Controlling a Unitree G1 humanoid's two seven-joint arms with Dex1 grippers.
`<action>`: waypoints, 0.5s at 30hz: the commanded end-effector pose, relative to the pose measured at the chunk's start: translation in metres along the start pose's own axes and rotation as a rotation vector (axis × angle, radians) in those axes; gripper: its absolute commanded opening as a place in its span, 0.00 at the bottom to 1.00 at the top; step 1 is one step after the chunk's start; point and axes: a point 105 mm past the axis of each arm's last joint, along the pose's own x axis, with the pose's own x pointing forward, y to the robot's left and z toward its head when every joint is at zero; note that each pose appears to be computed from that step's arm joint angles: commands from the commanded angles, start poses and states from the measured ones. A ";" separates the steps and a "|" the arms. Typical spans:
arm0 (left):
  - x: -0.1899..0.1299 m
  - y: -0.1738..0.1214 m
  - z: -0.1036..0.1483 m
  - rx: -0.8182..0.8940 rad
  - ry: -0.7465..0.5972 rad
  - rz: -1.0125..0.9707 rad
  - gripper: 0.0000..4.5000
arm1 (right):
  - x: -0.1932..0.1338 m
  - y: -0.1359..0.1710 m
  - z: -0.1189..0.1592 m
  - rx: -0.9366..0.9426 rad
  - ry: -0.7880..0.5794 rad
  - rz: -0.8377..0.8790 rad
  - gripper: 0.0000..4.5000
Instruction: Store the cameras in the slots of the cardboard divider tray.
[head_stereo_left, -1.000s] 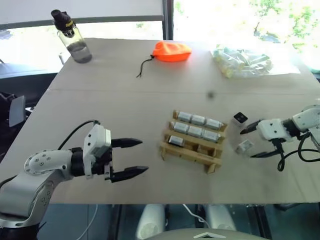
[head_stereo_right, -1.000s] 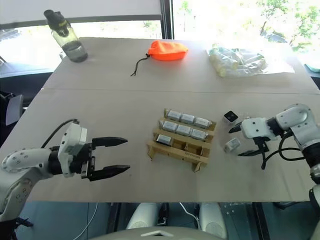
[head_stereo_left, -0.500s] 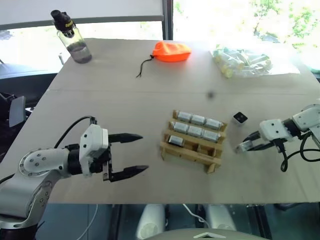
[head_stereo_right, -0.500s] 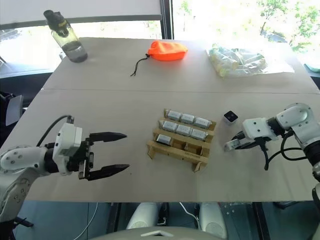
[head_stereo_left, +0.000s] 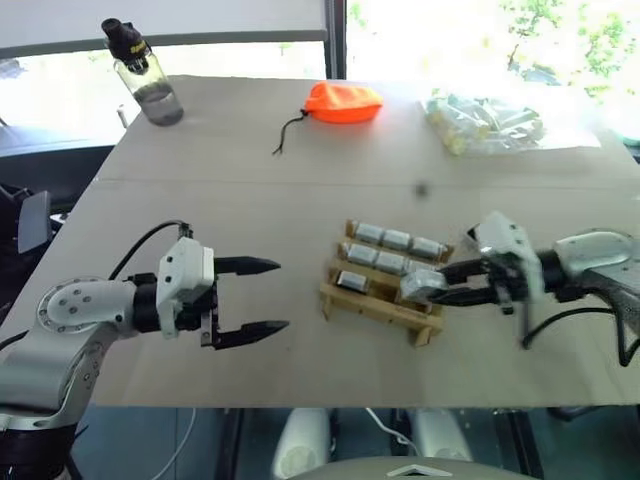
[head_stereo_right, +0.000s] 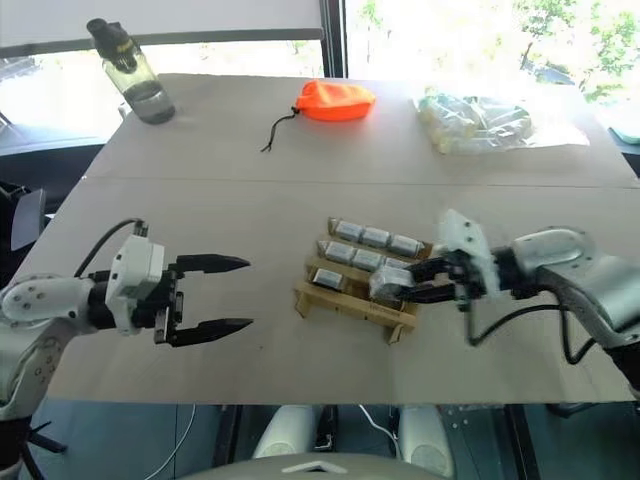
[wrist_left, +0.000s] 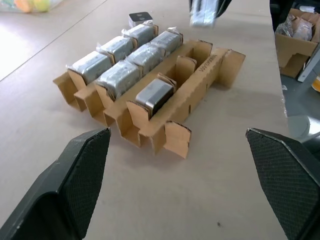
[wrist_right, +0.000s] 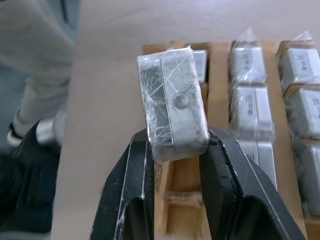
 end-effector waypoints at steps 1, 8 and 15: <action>0.000 0.001 0.003 0.026 0.006 -0.019 1.00 | -0.002 -0.003 0.006 -0.013 0.103 -0.132 0.16; 0.005 0.005 0.005 0.046 0.002 -0.037 1.00 | 0.004 0.004 0.005 0.032 0.264 -0.167 0.16; 0.011 0.007 0.008 0.054 -0.011 -0.051 1.00 | 0.025 0.024 0.013 0.046 0.253 -0.072 0.16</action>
